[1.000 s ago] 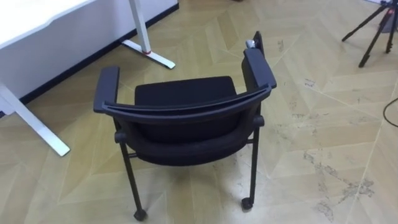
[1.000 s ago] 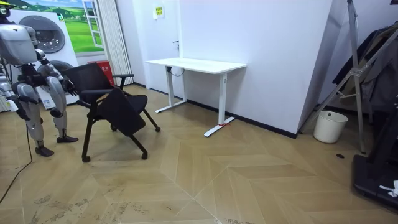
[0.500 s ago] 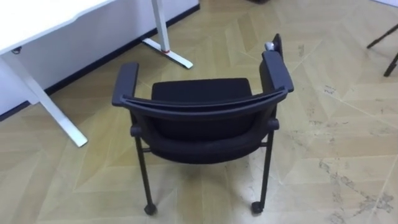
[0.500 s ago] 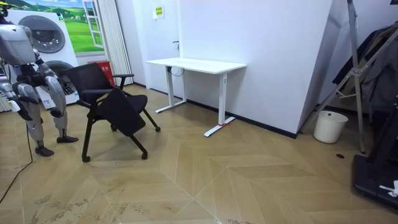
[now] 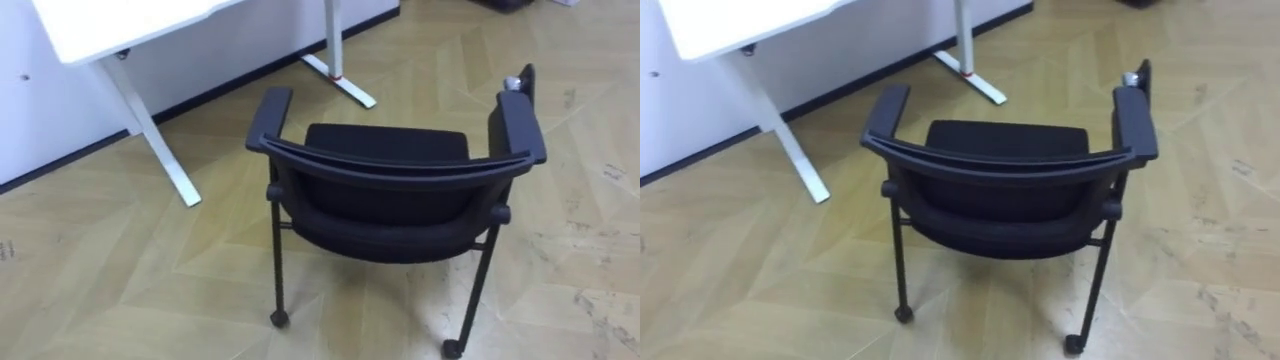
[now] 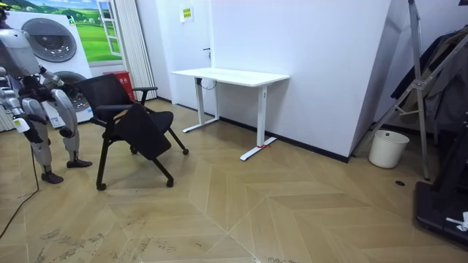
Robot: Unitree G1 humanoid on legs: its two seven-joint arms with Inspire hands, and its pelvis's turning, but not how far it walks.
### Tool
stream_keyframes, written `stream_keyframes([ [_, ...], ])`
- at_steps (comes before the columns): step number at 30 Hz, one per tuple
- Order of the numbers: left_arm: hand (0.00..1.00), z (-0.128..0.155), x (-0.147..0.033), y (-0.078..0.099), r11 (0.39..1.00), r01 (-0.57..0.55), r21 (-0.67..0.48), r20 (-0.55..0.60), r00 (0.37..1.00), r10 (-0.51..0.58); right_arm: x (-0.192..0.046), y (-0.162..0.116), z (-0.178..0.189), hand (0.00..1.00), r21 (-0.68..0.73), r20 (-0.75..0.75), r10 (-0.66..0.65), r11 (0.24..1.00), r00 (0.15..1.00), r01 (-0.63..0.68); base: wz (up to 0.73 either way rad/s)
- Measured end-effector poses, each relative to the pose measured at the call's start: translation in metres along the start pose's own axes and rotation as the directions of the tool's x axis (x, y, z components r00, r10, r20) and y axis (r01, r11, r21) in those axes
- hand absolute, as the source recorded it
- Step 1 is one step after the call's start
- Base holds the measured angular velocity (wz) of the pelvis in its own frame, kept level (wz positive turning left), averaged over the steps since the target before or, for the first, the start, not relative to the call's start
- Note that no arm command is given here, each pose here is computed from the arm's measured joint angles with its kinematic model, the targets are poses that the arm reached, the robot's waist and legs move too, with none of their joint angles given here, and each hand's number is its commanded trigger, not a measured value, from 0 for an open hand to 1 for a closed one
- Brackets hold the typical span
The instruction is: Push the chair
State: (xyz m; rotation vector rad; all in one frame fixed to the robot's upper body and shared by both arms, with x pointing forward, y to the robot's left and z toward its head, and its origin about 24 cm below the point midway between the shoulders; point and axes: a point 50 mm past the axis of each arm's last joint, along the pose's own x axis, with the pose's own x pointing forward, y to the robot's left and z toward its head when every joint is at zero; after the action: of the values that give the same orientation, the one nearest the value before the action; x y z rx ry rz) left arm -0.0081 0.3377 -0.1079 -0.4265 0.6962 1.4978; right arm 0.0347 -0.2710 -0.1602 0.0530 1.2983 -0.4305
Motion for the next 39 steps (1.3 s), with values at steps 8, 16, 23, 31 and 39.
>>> stream_keyframes([
  [8, 0.00, 0.083, -0.018, -0.029, 0.998, -0.063, -0.027, 0.413, 0.908, 0.068, -0.001, -0.003, 0.003, 0.00, 0.014, 0.049, -0.029, 1.000, 0.998, 0.028, 0.02],
  [16, 0.00, 0.118, -0.068, -0.077, 0.991, -0.037, 0.130, 0.746, 0.662, -0.074, -0.001, 0.003, 0.000, 0.00, -0.018, 0.050, 0.002, 1.000, 0.999, -0.001, 0.08],
  [23, 0.00, 0.140, -0.113, -0.101, 0.983, 0.055, 0.177, 0.880, 0.438, -0.183, -0.002, 0.001, -0.008, 0.00, -0.023, 0.029, 0.003, 1.000, 1.000, -0.002, -0.06],
  [31, 0.00, 0.146, -0.130, -0.106, 0.980, 0.101, 0.172, 0.911, 0.361, -0.197, -0.002, 0.000, -0.011, 0.00, -0.004, 0.025, -0.010, 1.000, 1.000, 0.010, -0.07],
  [39, 0.00, 0.139, -0.151, -0.122, 0.940, 0.043, 0.337, 0.924, 0.176, -0.339, -0.002, 0.005, -0.004, 0.00, -0.008, 0.060, 0.025, 1.000, 0.998, -0.025, -0.02],
])
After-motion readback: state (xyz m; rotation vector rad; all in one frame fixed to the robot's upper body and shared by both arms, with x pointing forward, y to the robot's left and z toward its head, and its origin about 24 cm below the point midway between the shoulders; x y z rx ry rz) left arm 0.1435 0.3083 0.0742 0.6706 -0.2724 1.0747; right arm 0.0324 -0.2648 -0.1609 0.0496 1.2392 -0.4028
